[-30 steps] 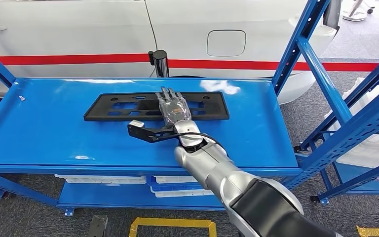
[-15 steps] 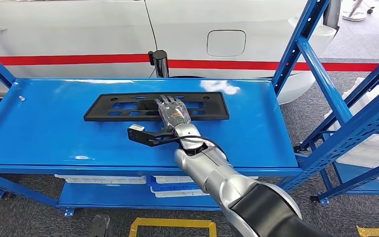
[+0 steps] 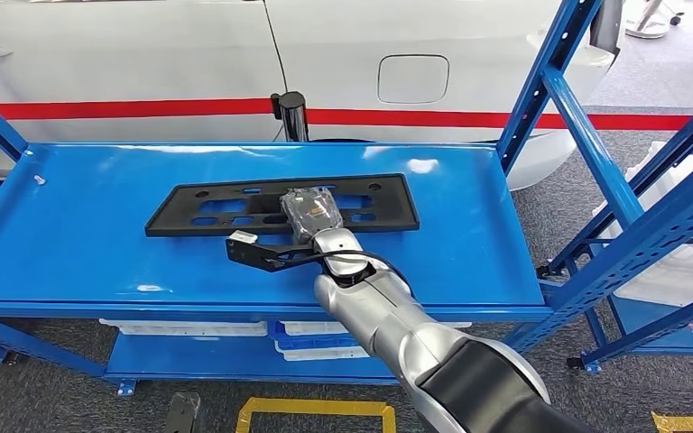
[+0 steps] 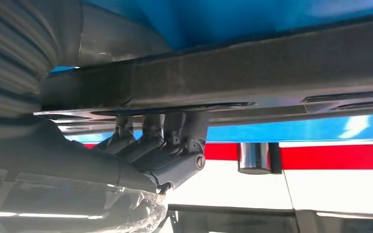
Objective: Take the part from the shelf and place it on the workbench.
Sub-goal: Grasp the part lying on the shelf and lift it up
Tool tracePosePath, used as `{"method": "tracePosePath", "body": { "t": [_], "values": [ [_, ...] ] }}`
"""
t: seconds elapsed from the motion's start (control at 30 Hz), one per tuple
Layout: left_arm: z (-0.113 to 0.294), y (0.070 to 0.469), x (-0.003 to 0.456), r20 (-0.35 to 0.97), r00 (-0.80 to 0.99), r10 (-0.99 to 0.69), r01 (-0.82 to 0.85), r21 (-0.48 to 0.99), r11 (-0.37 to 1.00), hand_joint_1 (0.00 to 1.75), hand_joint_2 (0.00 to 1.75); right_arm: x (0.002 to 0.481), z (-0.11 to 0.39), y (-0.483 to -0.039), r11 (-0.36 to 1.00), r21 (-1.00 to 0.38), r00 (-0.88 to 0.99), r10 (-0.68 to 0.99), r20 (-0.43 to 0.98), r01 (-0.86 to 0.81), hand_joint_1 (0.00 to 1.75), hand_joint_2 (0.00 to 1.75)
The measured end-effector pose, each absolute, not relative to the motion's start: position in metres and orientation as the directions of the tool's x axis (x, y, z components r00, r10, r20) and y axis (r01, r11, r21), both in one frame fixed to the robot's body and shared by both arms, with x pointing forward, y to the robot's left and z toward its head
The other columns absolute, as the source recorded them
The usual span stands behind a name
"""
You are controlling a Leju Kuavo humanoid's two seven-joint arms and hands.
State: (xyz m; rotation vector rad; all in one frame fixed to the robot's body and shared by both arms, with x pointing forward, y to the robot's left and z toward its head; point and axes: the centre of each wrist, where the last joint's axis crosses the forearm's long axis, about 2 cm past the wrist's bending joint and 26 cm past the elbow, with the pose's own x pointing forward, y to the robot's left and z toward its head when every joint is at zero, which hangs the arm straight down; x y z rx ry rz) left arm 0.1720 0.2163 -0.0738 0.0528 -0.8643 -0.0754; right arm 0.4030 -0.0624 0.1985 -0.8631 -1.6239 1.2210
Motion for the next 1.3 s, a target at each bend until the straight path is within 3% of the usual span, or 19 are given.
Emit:
{"method": "tracePosePath", "body": {
  "t": [0.43, 0.67, 0.9, 1.03, 1.17, 1.3],
  "values": [
    [-0.074, 0.217, 0.171, 0.756, 0.650, -0.081, 0.022, 0.089, 0.996, 0.00, 0.00, 0.398, 0.201, -0.053, 0.303, -0.952, -0.401, 0.878, 0.261, 0.043, 1.75, 1.75],
    [-0.075, 0.218, 0.170, 0.772, 0.631, -0.071, 0.010, 0.084, 0.996, 0.00, 0.00, 0.394, 0.209, -0.048, 0.315, -0.934, -0.486, 0.851, 0.198, 0.170, 1.75, 1.75],
    [-0.077, 0.221, 0.165, 0.779, 0.627, -0.008, -0.044, 0.045, 0.998, 0.00, 0.00, 0.384, 0.255, -0.043, 0.391, -0.865, -0.572, 0.805, 0.156, 0.315, 1.75, 1.75],
    [-0.078, 0.222, 0.162, 0.779, 0.626, -0.025, -0.030, 0.056, 0.998, 0.00, 1.75, 0.374, 0.280, -0.061, 0.488, -0.789, -0.594, 0.779, 0.201, 0.374, 1.75, 1.75],
    [-0.079, 0.223, 0.161, 0.810, 0.586, -0.025, 0.008, 0.025, 1.000, 0.00, 1.75, 0.364, 0.322, -0.103, 0.601, -0.655, -0.623, 0.743, 0.245, 0.458, 1.75, 1.75],
    [-0.078, 0.222, 0.163, 0.839, 0.543, 0.002, 0.035, -0.025, 0.999, 0.00, 1.75, 0.352, 0.358, -0.144, 0.638, -0.532, -0.650, 0.734, 0.198, 0.557, 1.75, 1.75]
  ]
}}
